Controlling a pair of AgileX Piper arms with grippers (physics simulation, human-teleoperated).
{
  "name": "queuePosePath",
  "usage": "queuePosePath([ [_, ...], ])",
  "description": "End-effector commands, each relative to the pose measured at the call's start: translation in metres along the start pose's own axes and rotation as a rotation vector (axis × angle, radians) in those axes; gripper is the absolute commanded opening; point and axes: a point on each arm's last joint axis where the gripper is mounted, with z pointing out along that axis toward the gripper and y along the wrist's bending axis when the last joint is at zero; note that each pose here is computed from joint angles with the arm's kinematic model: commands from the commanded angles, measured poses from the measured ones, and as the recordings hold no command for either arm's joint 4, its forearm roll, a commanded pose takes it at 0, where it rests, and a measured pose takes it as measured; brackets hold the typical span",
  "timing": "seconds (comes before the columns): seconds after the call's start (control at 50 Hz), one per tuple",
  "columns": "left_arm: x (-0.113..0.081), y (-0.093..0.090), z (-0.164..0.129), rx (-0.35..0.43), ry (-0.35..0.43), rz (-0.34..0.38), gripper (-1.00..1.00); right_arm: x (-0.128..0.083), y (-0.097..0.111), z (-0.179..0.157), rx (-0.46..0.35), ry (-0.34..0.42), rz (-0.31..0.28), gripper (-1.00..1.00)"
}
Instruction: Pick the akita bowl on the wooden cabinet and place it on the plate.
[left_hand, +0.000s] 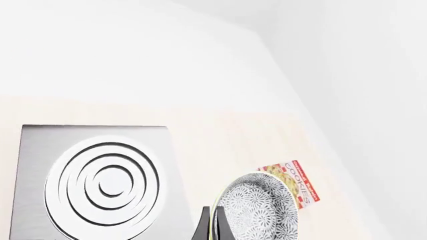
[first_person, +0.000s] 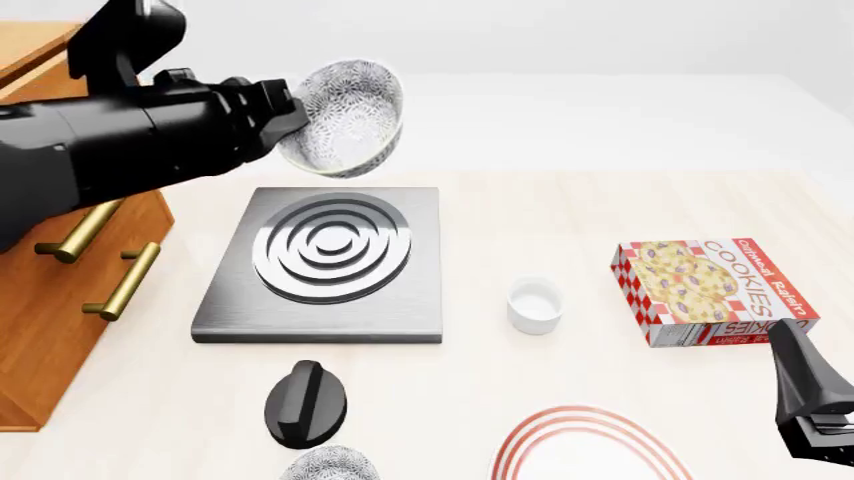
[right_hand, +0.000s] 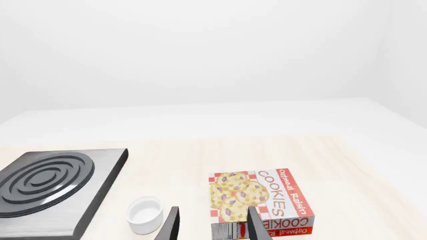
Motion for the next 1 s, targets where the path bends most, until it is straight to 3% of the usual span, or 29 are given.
queuePosePath([
  [0.02,0.007,-0.009,-0.001,0.039,0.027,0.015,-1.0,0.0,0.0,0.0,0.0,0.0,0.0,1.0],
  [1.0,0.063,-0.05,0.015,0.195,0.204,0.107,-1.0,0.0,0.0,0.0,0.0,0.0,0.0,1.0],
])
